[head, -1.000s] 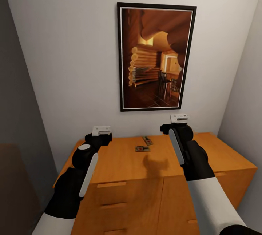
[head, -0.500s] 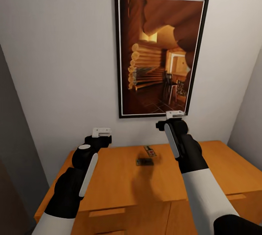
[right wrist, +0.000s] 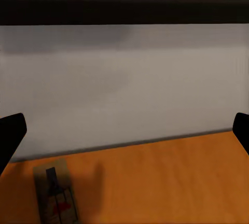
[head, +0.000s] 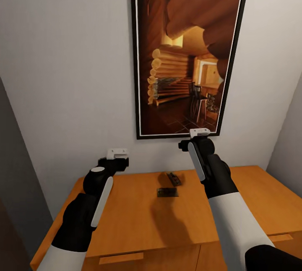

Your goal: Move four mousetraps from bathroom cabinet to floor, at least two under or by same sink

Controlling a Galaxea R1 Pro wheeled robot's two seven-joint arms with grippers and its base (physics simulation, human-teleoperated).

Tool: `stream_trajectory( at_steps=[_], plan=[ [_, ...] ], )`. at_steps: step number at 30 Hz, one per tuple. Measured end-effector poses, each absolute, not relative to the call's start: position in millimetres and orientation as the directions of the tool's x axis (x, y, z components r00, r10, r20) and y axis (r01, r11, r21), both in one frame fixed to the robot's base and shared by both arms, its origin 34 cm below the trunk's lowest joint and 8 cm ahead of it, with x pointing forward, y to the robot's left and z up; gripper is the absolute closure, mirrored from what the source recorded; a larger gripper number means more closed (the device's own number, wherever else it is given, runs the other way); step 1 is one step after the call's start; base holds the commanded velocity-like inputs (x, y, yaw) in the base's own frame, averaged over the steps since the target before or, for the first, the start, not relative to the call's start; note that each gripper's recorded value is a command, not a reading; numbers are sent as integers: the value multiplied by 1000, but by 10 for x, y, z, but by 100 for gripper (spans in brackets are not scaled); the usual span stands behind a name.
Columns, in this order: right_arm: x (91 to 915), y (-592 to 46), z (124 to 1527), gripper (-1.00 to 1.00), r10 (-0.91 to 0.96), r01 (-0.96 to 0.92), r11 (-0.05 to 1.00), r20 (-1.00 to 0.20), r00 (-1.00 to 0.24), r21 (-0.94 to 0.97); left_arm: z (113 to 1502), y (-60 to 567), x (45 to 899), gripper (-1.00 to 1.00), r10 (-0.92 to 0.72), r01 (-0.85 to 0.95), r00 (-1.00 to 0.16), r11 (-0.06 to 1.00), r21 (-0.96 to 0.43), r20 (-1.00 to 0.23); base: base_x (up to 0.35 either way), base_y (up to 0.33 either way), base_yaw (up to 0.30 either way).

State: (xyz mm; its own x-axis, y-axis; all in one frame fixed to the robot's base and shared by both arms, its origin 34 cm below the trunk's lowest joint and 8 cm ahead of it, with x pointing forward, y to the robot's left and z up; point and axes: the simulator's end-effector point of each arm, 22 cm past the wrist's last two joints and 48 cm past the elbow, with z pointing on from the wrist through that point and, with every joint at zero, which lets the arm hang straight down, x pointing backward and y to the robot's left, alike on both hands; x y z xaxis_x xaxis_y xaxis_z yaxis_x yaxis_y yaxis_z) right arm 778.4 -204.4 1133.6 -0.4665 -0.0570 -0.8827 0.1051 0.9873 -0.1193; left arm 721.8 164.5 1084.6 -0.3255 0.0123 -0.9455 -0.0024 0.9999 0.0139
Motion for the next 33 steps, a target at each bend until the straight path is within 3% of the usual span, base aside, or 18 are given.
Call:
stream_trajectory(
  at_steps=[11,33],
  plan=[
    [7782,-2008,11329,-100,-54,100,988,-882,-468,-114,10493,1497,7120,-100,-12,57,-459,997,-43,-888,2,0,0],
    [7790,-1774,10902,-100,-66,33,994,-830,-554,-102,10441,1492,7101,-100,-14,66,-478,996,-52,-878,0,0,0]
  ],
)
